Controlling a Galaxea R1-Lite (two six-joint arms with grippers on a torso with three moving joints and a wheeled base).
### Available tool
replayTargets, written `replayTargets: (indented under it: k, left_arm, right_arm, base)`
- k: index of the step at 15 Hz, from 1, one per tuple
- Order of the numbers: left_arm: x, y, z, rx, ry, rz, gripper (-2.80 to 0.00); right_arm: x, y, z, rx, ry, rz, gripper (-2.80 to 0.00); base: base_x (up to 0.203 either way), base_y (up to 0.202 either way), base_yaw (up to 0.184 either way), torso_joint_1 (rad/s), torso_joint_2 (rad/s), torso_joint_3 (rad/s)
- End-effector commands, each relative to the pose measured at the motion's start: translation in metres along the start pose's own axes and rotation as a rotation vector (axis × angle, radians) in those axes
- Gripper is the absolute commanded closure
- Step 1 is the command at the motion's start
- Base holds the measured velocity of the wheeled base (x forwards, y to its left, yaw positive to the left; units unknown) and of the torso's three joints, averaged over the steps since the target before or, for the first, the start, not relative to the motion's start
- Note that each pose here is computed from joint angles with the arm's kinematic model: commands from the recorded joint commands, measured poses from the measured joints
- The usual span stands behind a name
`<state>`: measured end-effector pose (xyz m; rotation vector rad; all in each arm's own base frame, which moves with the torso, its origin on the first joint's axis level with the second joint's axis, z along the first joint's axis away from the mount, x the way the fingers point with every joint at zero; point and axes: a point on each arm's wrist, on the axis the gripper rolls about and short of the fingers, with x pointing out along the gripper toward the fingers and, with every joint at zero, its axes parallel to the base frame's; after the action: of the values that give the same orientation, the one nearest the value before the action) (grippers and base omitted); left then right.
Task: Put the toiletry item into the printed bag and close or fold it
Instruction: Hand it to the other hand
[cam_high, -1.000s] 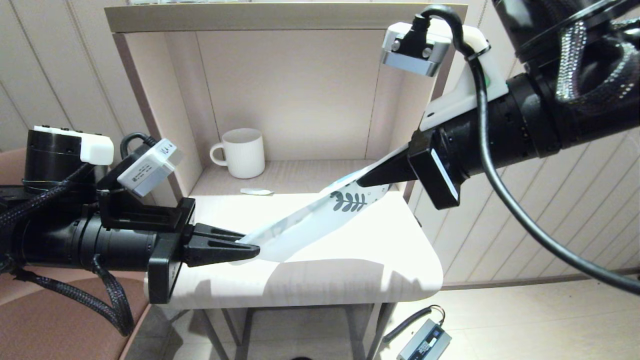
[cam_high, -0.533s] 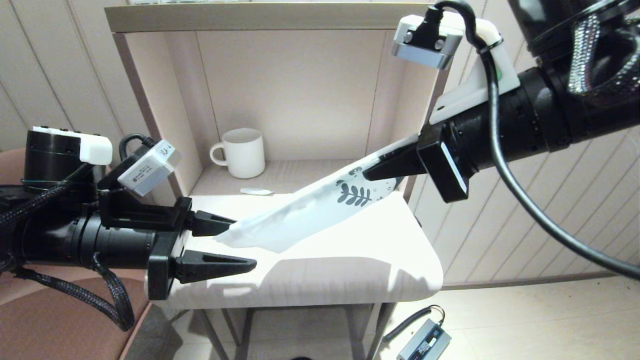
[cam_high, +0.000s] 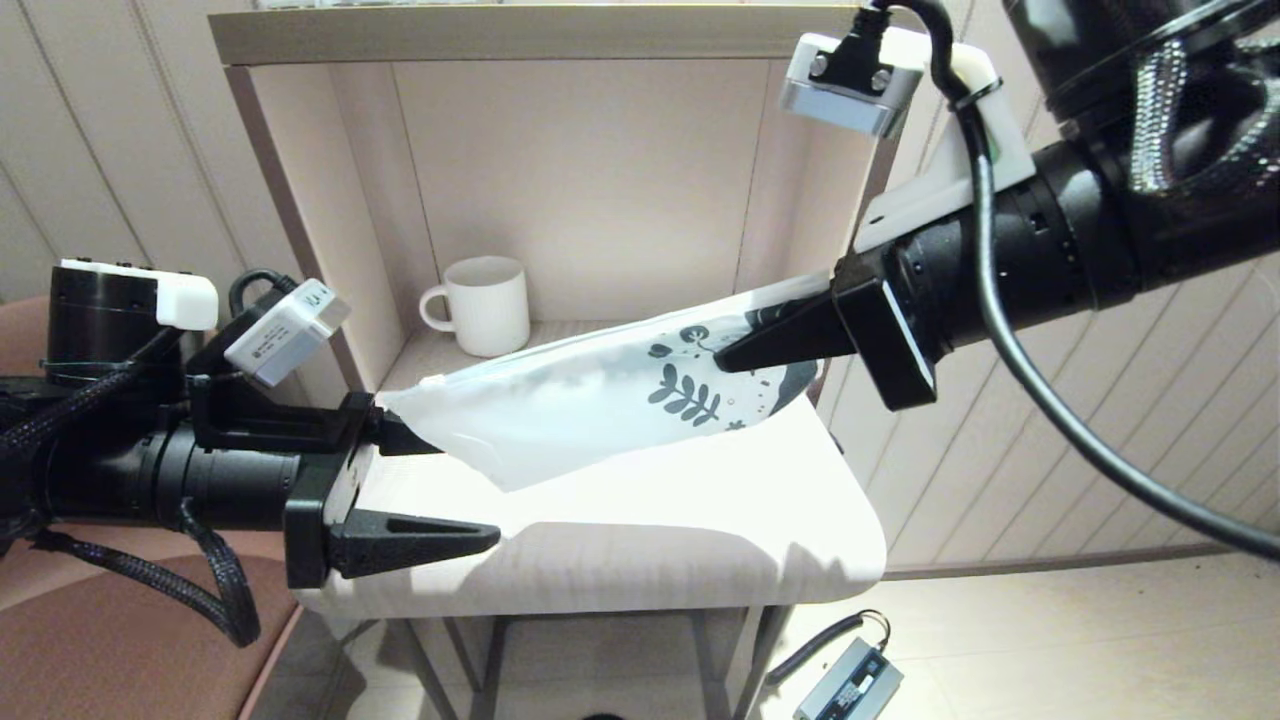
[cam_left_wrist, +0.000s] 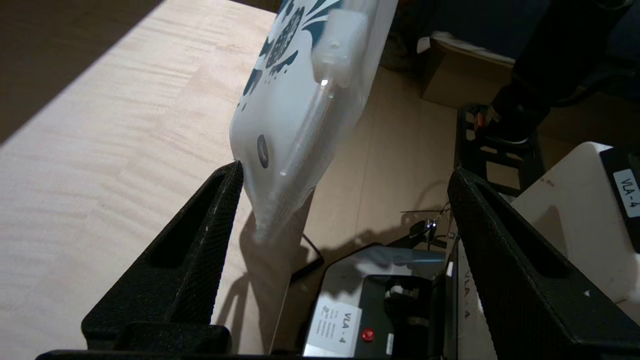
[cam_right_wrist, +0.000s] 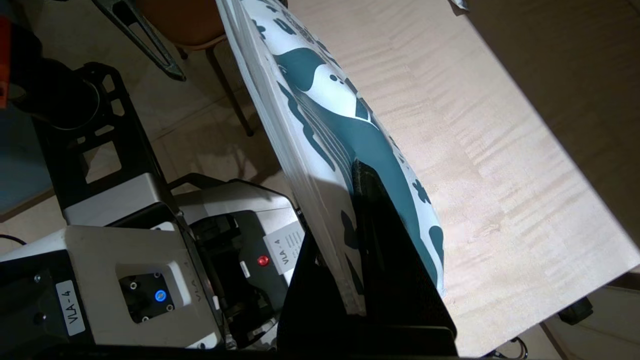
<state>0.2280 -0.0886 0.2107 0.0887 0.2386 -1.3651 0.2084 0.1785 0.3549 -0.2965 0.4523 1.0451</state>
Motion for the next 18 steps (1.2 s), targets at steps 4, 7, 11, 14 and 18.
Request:
replayTargets:
  k: [4,7,11,14,18]
  left_arm:
    - [0.005,0.009,0.009,0.009,-0.017,-0.018,-2.8]
    - [0.007,0.015,0.015,0.026,-0.029,-0.026,-2.8]
    - [0.013,0.025,0.016,0.043,-0.056,-0.018,-2.8]
    - [0.017,0.033,0.011,0.048,-0.065,-0.015,-2.8]
    - [0.016,0.031,0.013,0.056,-0.07,-0.015,-2.8]
  right_arm:
    - [0.007,0.0,-0.005,0.007,0.029,0.013,0.0]
    - [0.009,0.001,-0.005,0.004,0.03,0.026,0.0]
    - [0.009,0.001,-0.004,0.003,0.026,0.041,0.0]
    - [0.009,0.002,-0.005,0.005,0.029,0.042,0.0]
    - [0.009,0.002,-0.005,0.003,0.03,0.041,0.0]
  base:
    - [0.0,0.0,0.0,0.0,0.0,0.0]
    - [0.0,0.0,0.0,0.0,0.0,0.0]
    - [0.0,0.0,0.0,0.0,0.0,0.0]
    - [0.0,0.0,0.0,0.0,0.0,0.0]
    - [0.0,0.0,0.0,0.0,0.0,0.0]
